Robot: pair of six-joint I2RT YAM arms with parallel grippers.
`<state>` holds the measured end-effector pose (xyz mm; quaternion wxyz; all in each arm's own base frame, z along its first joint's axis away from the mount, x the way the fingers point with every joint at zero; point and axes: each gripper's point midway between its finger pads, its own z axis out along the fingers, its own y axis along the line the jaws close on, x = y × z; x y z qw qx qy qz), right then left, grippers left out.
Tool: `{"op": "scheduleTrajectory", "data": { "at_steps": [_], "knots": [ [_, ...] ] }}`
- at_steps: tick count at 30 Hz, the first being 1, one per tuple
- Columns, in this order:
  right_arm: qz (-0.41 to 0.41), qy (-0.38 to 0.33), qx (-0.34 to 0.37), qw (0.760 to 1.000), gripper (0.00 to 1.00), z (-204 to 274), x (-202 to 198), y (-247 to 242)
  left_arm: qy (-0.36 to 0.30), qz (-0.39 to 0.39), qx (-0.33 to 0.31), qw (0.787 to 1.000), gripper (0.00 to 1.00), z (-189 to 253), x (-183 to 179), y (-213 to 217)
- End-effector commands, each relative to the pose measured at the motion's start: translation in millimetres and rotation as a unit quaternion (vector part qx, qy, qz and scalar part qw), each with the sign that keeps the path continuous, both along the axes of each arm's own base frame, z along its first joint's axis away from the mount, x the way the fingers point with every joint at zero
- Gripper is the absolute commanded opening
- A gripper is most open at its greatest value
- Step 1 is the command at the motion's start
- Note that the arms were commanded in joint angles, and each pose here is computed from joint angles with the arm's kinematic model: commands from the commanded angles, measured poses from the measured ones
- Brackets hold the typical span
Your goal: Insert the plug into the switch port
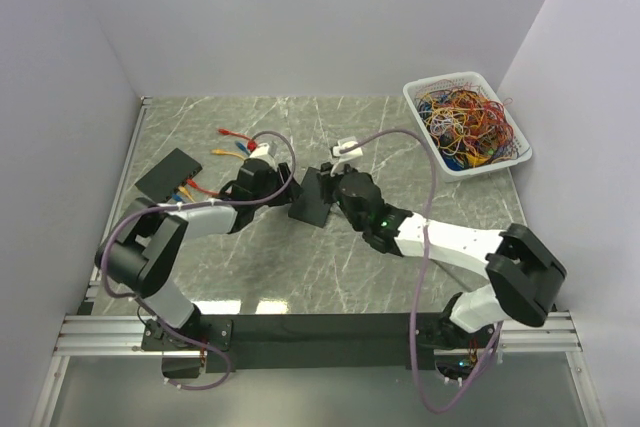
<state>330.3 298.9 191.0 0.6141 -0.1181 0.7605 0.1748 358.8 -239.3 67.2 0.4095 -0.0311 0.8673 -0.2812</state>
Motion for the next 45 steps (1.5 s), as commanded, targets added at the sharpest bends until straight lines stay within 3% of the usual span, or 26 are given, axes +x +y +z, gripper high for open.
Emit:
{"op": "scheduleTrajectory", "data": {
  "at_steps": [1,10,17,21,24,26,27,33,37,39,45],
  "knots": [
    [-0.017,-0.009,0.035,0.999,0.32,17,-6,-12,-0.044,0.028,0.013,0.999,0.58,31,9,14],
    [0.004,-0.020,0.058,0.998,0.32,30,-19,-14,-0.092,0.096,0.037,0.991,0.60,79,1,62],
    [0.023,-0.013,0.064,0.998,0.32,25,-24,-6,-0.126,0.231,0.061,0.963,0.61,96,-25,132],
    [0.033,-0.011,0.066,0.997,0.32,25,-25,0,-0.120,0.333,0.082,0.932,0.63,87,-44,178],
    [0.042,-0.006,0.063,0.997,0.31,22,-26,5,-0.110,0.435,0.117,0.886,0.66,74,-61,224],
    [0.043,-0.004,0.060,0.997,0.32,20,-26,6,-0.102,0.521,0.139,0.836,0.69,68,-75,260],
    [0.044,-0.003,0.059,0.997,0.31,19,-26,7,-0.098,0.534,0.141,0.828,0.68,68,-76,266],
    [0.048,-0.002,0.056,0.997,0.31,18,-27,8,-0.129,0.513,0.190,0.827,0.68,76,-67,272],
    [0.052,0.000,0.055,0.997,0.31,17,-27,9,-0.136,0.508,0.228,0.819,0.73,56,-70,283],
    [0.053,0.001,0.055,0.997,0.32,17,-27,10,-0.142,0.504,0.196,0.829,0.75,50,-61,283],
    [0.055,0.006,0.048,0.997,0.31,13,-27,12,-0.110,0.496,0.212,0.835,0.80,36,-46,294]
  ]
}}
